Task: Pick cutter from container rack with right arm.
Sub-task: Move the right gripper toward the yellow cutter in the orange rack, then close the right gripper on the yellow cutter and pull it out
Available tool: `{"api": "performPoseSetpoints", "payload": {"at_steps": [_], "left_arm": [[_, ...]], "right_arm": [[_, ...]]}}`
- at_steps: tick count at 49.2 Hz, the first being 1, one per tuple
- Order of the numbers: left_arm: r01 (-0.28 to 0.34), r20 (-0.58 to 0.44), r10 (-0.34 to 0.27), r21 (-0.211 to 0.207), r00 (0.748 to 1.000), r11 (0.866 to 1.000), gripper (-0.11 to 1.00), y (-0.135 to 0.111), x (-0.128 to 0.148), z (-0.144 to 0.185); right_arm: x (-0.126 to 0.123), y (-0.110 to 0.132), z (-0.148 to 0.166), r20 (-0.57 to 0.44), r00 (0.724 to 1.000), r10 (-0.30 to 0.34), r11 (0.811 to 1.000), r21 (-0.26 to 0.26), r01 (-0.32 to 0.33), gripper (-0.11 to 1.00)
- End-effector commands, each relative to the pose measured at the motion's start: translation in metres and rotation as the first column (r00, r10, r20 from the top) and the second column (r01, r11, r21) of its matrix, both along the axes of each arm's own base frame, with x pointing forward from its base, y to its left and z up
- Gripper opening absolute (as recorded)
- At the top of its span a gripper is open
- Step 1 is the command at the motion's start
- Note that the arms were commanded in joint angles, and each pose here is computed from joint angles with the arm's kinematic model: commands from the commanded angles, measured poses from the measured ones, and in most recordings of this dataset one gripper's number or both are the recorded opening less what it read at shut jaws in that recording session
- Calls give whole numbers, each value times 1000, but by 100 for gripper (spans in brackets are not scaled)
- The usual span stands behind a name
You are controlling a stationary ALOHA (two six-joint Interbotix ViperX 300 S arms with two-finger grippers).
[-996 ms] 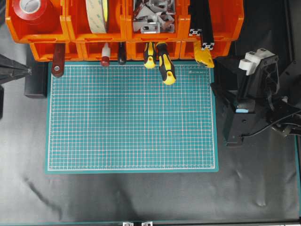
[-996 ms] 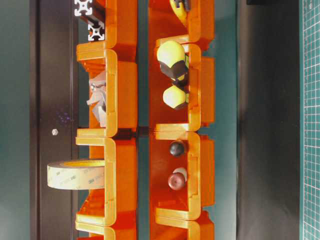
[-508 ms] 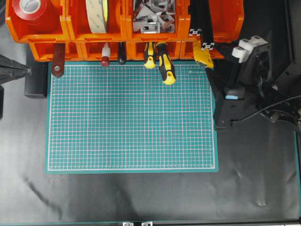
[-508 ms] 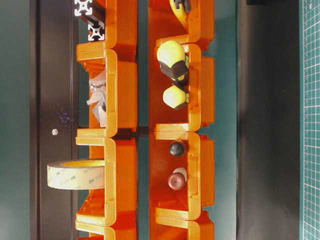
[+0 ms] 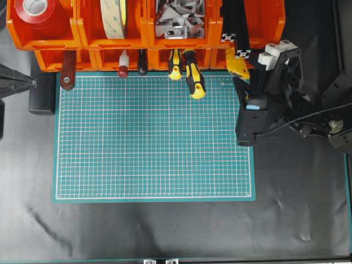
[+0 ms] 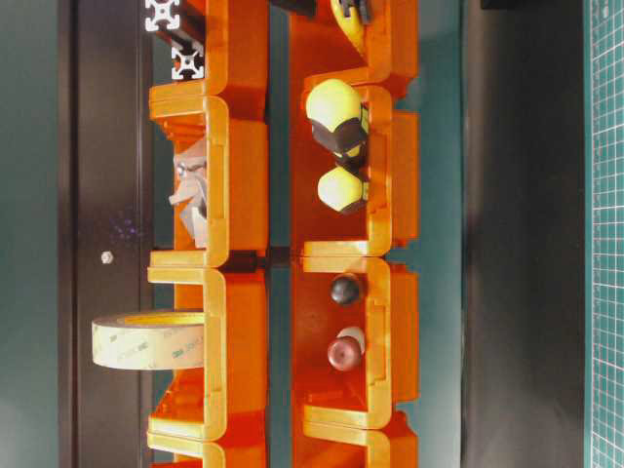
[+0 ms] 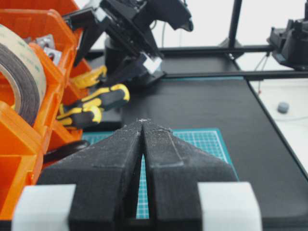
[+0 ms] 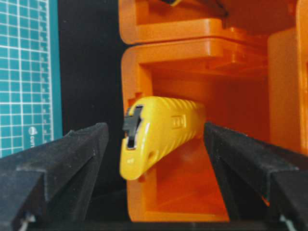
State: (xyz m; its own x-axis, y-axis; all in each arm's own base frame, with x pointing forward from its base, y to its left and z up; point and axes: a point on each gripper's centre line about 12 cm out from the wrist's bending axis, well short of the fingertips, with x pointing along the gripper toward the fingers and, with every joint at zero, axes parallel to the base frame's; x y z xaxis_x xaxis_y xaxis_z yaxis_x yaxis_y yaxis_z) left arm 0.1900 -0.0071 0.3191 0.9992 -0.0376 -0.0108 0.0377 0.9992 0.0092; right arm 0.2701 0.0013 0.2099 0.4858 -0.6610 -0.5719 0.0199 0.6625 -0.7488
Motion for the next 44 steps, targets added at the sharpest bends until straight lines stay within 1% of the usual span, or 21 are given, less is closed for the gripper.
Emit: {"api": "performPoseSetpoints", "payload": {"at_steps": [1,8,14,20,26,28,36,44], "left_arm": [[2,17,-2,-4,1000,1000,1,0,1,6],[2,17,-2,-1,1000,1000,1,0,1,6],[2,17,-2,-1,1000,1000,1,0,1,6],[2,17,-2,-2,1000,1000,1,0,1,6],[2,17,-2,-2,1000,1000,1,0,1,6],[2,17,-2,-2,1000,1000,1,0,1,6],[2,17,-2,-2,1000,1000,1,0,1,6],[2,18,-2,-4,1000,1000,1,0,1,7]], "right_arm": [[3,-1,6,24,1000,2,1000,5,-2,77],[4,0,6,27,1000,3,1000,9,-4,73],[6,2,6,47,999,5,1000,30,-6,66],[8,4,6,75,997,-4,998,58,-1,54],[7,7,6,84,996,-5,998,68,0,36],[7,9,7,85,996,-2,998,69,-4,32],[11,18,21,118,993,-1,998,65,-7,32],[12,27,44,153,988,-30,998,58,21,29]]}}
